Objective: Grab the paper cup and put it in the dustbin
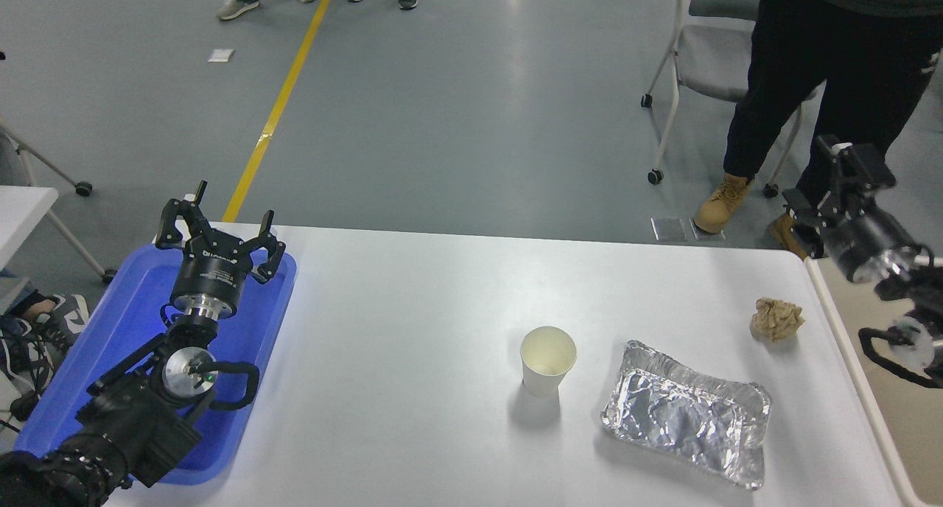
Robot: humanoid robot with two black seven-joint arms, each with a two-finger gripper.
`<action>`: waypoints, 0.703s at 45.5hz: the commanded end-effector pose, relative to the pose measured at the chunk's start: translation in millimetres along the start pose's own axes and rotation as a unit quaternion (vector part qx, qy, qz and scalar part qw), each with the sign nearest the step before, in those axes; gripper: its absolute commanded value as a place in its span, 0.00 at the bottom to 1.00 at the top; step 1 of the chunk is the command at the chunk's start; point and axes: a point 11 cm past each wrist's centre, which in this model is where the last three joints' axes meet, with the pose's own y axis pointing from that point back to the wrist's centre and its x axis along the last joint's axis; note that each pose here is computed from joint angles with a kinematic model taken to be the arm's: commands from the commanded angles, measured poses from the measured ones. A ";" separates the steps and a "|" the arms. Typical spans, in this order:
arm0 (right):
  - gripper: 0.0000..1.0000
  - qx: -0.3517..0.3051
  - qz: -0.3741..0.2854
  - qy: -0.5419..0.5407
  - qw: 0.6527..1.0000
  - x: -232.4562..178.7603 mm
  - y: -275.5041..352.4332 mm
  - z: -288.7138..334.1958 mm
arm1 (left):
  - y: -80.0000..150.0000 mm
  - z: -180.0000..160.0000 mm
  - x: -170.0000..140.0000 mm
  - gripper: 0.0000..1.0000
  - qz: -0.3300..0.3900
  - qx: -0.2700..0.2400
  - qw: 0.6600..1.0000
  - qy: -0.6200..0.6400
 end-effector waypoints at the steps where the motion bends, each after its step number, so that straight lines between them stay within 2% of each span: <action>1: 1.00 -0.119 -0.071 0.154 0.978 19.8 1.6 -13.8 | -0.3 0.2 -0.3 1.00 0.000 0.000 1.000 0.000; 12: 1.00 -0.239 -0.118 0.249 0.931 38.3 -0.9 -40.2 | -0.3 0.2 -0.3 1.00 0.000 0.000 1.000 0.000; 21: 1.00 -0.253 -0.144 0.311 0.905 42.7 -9.4 -80.8 | -0.3 0.2 -0.3 1.00 0.000 0.000 1.000 0.000; 26: 1.00 -0.263 -0.185 0.335 0.886 37.9 -8.2 -111.9 | -0.3 0.2 -0.3 1.00 0.000 0.000 1.000 0.000; 32: 1.00 -0.281 -0.257 0.345 0.858 12.2 -8.5 -140.9 | 0.3 -0.1 0.3 1.00 0.000 0.000 1.000 0.000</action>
